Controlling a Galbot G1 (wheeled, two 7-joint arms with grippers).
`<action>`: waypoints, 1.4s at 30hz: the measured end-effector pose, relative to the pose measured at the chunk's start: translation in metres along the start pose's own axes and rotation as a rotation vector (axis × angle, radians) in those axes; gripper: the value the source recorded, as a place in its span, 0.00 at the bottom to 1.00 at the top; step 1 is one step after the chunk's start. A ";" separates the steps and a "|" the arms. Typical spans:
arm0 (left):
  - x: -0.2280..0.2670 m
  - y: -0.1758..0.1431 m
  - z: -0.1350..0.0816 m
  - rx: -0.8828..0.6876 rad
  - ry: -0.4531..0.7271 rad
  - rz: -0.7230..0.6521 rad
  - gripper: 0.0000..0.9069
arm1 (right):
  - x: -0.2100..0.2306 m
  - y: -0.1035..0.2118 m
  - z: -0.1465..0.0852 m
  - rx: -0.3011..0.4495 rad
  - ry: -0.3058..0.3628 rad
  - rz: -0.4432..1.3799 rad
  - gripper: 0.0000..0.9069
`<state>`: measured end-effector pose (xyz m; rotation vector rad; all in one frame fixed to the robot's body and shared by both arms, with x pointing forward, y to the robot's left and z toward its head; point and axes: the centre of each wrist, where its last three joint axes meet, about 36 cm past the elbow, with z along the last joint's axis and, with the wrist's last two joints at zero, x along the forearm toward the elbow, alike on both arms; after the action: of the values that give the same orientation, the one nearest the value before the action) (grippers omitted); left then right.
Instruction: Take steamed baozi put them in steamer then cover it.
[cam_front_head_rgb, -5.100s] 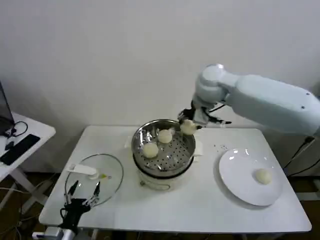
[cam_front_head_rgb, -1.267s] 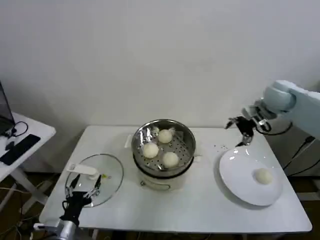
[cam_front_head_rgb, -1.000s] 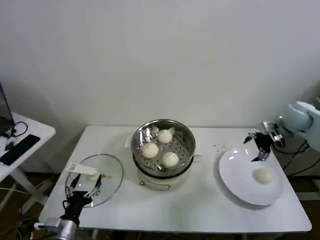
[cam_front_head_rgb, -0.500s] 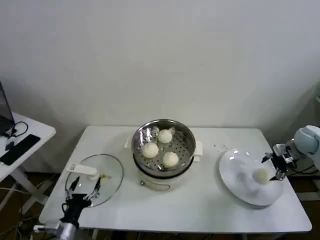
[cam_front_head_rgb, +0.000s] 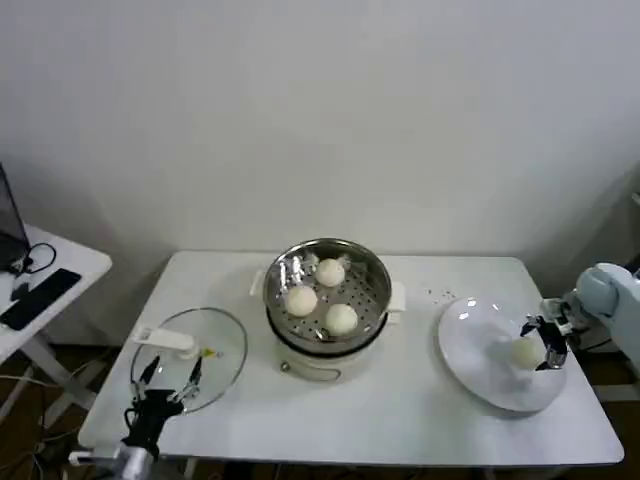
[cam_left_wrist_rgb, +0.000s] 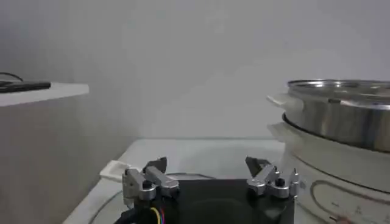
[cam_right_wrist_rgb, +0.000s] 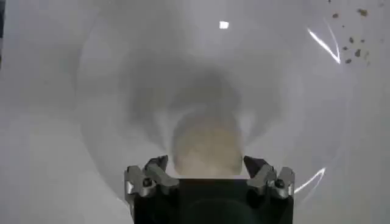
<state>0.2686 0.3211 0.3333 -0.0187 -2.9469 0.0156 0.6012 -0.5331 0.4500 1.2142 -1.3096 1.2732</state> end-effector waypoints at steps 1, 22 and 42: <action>0.000 0.000 0.000 0.000 0.000 0.000 1.00 | -0.001 0.000 0.000 -0.001 0.001 -0.001 1.00; 0.001 -0.001 0.002 0.003 0.002 -0.002 1.00 | 0.003 -0.005 0.003 -0.031 -0.002 0.001 0.73; -0.001 -0.011 -0.002 0.010 -0.027 0.022 1.00 | 0.129 -0.095 -0.085 -0.135 -0.199 0.100 0.73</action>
<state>0.2699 0.3097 0.3354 -0.0496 -2.9731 0.0334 0.6809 -0.4528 0.5915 1.2168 -1.5916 1.1349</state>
